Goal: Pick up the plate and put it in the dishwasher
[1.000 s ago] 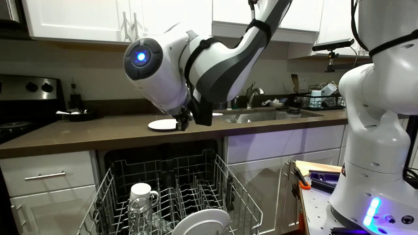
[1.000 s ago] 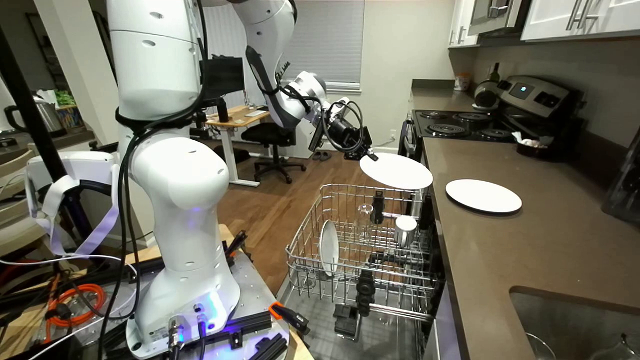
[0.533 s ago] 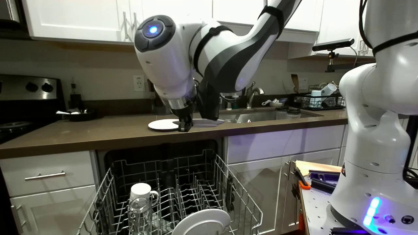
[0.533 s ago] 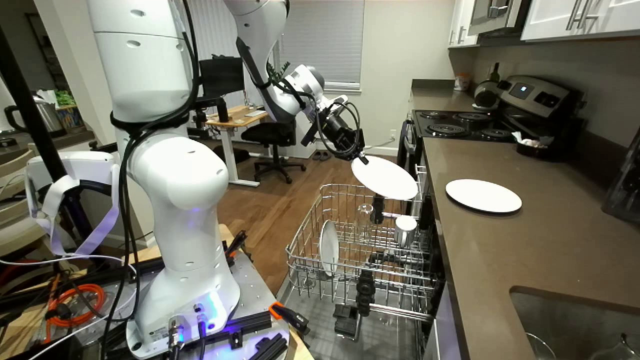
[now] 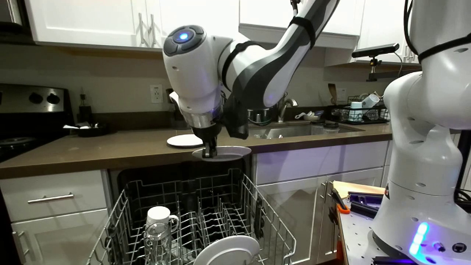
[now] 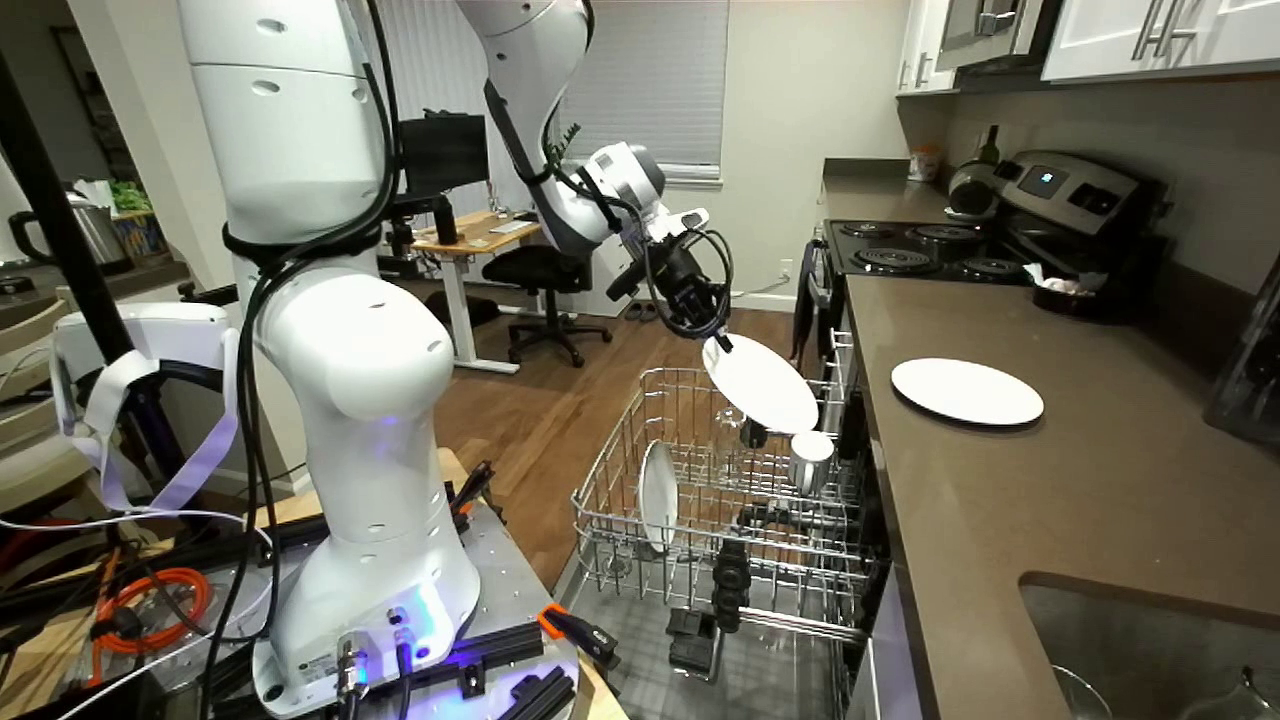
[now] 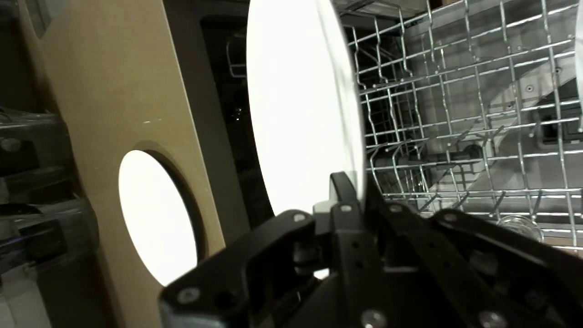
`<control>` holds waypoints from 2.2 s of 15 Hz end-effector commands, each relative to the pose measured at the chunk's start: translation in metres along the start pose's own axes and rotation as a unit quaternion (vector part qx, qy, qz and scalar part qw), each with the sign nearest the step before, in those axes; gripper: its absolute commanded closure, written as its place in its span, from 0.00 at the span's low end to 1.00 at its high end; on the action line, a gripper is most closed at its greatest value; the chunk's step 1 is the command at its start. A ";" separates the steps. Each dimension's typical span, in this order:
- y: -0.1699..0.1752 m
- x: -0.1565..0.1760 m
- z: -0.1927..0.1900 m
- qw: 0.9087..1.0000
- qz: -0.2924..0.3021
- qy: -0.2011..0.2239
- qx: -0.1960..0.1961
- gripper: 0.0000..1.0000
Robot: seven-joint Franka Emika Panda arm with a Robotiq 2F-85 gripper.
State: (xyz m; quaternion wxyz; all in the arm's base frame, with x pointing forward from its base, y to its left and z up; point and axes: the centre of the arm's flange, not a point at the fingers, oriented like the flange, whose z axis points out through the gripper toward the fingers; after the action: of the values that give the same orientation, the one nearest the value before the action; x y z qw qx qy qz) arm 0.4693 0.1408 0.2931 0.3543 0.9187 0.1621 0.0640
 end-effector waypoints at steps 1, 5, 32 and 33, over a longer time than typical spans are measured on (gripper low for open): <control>0.004 -0.003 0.011 0.999 -0.026 -0.008 0.042 0.94; 0.000 -0.003 0.021 0.994 -0.043 -0.025 0.097 0.94; -0.003 0.022 0.095 0.924 -0.106 -0.083 0.358 0.94; -0.003 0.024 0.096 0.923 -0.107 -0.083 0.361 0.94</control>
State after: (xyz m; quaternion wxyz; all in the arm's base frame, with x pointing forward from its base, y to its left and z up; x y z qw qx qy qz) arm 0.5011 0.0936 0.2170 0.0356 0.9655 0.2329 -0.1108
